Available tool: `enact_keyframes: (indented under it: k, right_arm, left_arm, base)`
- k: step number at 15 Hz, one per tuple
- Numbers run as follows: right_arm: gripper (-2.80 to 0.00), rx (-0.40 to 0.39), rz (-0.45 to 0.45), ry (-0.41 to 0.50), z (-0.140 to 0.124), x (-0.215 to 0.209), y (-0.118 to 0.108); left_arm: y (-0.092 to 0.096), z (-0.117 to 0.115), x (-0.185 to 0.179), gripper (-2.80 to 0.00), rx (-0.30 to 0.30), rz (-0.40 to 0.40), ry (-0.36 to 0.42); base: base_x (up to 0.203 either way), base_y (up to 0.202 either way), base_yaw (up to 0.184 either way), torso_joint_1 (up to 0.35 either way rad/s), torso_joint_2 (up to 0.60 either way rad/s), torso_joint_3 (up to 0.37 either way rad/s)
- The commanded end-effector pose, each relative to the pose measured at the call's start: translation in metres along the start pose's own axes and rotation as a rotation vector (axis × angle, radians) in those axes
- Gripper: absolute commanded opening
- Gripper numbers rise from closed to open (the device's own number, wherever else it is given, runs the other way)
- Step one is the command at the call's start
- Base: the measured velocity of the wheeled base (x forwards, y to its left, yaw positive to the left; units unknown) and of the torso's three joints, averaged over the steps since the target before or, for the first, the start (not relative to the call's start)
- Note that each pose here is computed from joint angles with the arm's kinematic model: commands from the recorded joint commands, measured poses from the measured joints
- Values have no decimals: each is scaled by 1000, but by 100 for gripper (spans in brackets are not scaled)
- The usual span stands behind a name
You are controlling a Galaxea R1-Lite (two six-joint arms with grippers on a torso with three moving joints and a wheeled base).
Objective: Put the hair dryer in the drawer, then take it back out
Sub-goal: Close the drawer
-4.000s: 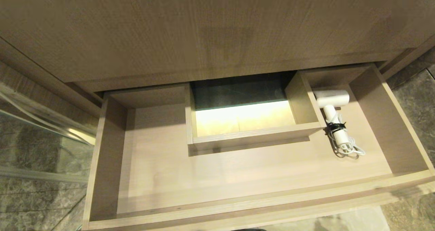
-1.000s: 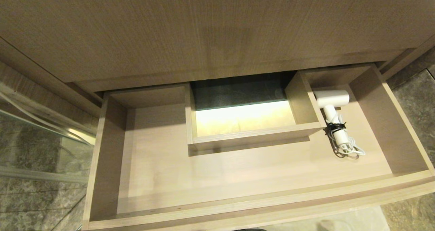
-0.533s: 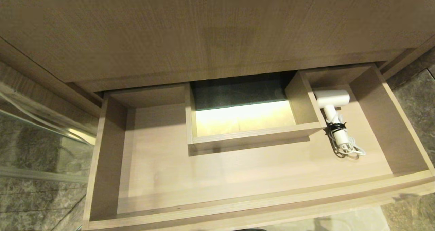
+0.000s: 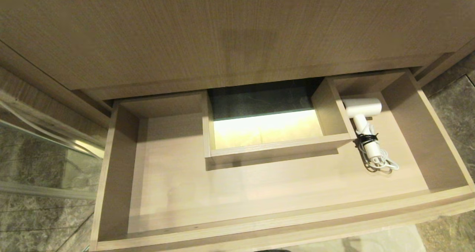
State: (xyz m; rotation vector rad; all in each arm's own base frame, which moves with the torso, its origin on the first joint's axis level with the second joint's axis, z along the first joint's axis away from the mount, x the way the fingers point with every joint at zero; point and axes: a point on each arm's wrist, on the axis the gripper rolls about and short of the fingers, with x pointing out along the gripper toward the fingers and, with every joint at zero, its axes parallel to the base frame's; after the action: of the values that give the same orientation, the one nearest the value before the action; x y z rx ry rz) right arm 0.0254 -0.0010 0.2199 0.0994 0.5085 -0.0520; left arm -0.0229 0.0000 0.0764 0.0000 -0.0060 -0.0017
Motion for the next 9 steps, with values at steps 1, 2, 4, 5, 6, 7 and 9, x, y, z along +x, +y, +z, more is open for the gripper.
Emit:
enact_keyframes:
  k: [1, 2, 4, 5, 6, 7, 9]
  right_arm:
    - [-280, -5, -13, 17, -17, 0, -1]
    - [-280, -12, -28, 27, -23, 1, -2]
    - [-280, -48, -73, 94, -38, 9, -5]
    - [-280, -75, -86, 166, -48, 13, -6]
    - [-280, -90, -91, 209, -52, 16, -6]
    - [-280, -88, -92, 242, -52, 21, -7]
    - [-280, -89, -92, 298, -51, 36, -7]
  left_arm:
    - [0, 0, 0, -280, 0, 0, 0]
    - [0, 0, 0, -280, 0, 0, 1]
    - [0, 0, 0, -280, 0, 0, 1]
    - [0, 0, 0, -280, 0, 0, 0]
    - [0, 0, 0, -280, 0, 0, 1]
    - [0, 0, 0, -280, 0, 0, 0]
    - [0, 0, 0, -280, 0, 0, 0]
  base:
    - [0, 0, 0, 0, 0, 0]
    - [0, 0, 0, 0, 0, 0]
    - [0, 0, 0, 0, 0, 0]
    - [0, 0, 0, 0, 0, 0]
    - [0, 0, 0, 0, 0, 0]
    - [0, 0, 0, 0, 0, 0]
    - [0, 0, 0, 0, 0, 0]
